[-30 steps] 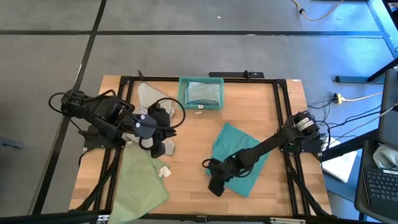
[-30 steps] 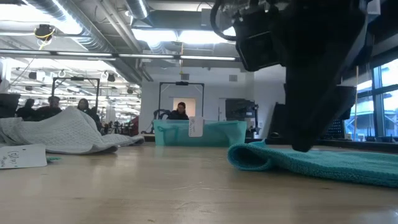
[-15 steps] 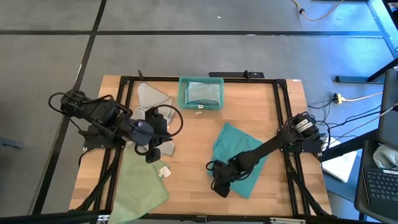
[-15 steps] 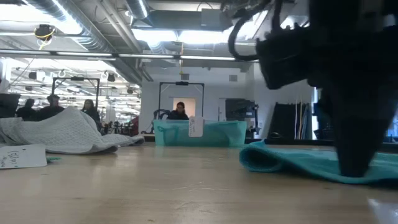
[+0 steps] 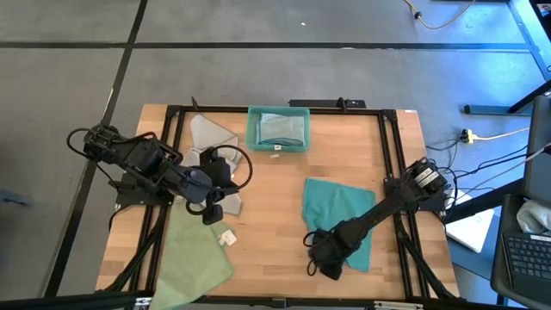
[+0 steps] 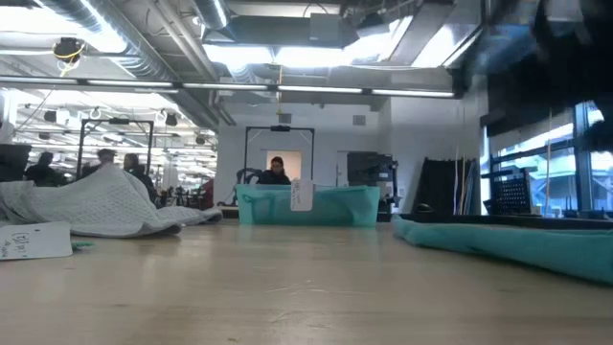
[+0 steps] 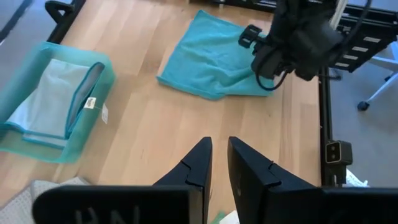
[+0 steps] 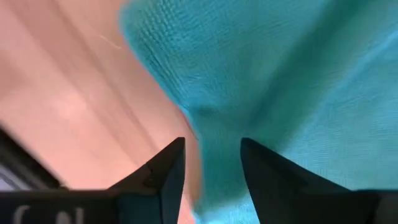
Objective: Fold microfiber towels
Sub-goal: Prepare the blue towel
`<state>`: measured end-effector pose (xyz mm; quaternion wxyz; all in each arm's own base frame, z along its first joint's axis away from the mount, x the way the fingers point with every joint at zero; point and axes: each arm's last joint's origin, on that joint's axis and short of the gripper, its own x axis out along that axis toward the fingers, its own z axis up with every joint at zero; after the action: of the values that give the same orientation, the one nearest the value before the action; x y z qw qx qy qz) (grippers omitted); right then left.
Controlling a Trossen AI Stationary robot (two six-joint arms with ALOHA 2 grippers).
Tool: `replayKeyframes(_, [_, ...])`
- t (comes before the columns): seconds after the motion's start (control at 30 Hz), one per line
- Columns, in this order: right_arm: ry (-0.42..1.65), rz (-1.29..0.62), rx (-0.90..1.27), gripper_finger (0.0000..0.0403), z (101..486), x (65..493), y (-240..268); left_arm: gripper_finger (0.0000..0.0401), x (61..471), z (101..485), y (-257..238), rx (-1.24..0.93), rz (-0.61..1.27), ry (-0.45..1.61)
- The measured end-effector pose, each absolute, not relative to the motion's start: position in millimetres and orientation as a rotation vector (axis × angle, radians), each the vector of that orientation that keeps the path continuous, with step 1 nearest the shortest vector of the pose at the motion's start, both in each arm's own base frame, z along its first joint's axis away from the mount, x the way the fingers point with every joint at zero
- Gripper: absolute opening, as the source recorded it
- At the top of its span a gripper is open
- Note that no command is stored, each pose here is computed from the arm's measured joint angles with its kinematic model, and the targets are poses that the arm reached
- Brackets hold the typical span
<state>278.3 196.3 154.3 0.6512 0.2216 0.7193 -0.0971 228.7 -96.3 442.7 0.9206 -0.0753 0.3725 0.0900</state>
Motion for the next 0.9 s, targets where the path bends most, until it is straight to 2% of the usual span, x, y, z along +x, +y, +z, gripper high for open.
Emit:
replayKeyframes(0.23, [1.276,-0.188,0.451,0.0158,229,290,197,0.0043,229,443,-96,-0.149,0.204,0.756])
replayKeyframes(0.33, [1.158,-0.252,0.405,0.0158,244,290,193,0.0043,230,443,-93,-0.146,0.225,0.749])
replayKeyframes(0.43, [1.085,-0.362,0.369,0.0158,239,292,189,0.0043,231,443,-89,-0.151,0.244,0.747])
replayKeyframes(0.53, [1.035,-0.453,0.440,0.0158,226,302,184,0.0043,232,443,-87,-0.157,0.252,0.746])
replayKeyframes(0.8, [1.237,-0.471,0.588,0.0158,173,319,185,0.0043,231,443,-90,-0.184,0.249,0.744])
replayKeyframes(0.9, [1.239,-0.473,0.633,0.0158,164,324,188,0.0043,231,443,-91,-0.180,0.228,0.753])
